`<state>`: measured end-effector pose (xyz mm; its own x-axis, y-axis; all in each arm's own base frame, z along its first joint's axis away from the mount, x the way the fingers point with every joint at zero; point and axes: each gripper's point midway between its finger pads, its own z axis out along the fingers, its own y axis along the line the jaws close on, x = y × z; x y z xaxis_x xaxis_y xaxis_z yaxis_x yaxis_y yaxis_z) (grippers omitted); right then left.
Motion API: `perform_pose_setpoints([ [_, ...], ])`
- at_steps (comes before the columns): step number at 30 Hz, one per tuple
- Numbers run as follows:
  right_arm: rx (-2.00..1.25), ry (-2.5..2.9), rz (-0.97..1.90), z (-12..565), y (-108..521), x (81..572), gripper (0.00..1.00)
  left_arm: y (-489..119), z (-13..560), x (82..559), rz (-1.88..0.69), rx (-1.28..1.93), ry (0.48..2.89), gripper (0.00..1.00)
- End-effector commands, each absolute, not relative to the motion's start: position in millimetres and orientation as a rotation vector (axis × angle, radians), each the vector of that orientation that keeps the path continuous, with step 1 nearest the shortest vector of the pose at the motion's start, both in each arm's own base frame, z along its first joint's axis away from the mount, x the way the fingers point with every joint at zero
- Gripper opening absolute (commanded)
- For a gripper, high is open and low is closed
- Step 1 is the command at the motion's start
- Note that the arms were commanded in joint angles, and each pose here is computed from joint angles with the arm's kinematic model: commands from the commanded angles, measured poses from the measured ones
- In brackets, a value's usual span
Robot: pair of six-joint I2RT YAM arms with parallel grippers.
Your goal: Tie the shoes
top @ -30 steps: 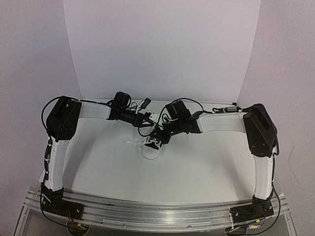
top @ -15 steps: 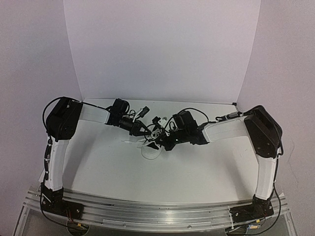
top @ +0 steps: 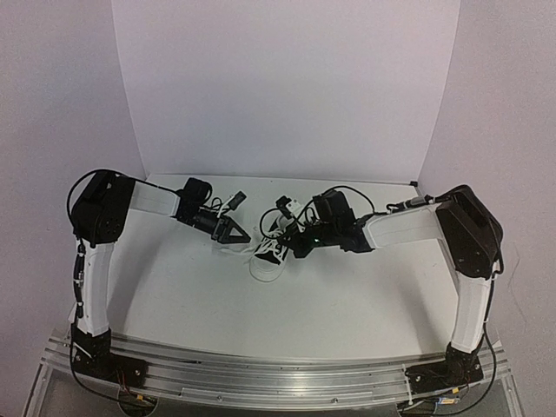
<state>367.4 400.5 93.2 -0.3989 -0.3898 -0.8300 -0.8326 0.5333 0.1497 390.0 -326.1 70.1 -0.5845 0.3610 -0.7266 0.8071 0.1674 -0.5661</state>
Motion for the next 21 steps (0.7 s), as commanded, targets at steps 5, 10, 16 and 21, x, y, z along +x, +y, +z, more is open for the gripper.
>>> perform_pose_setpoints([
  [5, -0.921, 1.95, 0.814, 128, 414, 379, 0.0, -323, 165, 374, -1.245, 1.406, 1.582, 0.51],
  [10, -0.792, 2.048, 0.913, 124, 415, 380, 0.0, -341, 166, 349, -1.005, 1.705, 1.189, 0.62],
  [16, -0.683, 2.133, 0.999, 114, 418, 379, 0.0, -387, 141, 350, -0.732, 1.791, 0.997, 0.64],
  [21, -0.651, 2.147, 1.008, 111, 419, 384, 0.0, -395, 122, 354, -0.695, 1.781, 1.022, 0.59],
])
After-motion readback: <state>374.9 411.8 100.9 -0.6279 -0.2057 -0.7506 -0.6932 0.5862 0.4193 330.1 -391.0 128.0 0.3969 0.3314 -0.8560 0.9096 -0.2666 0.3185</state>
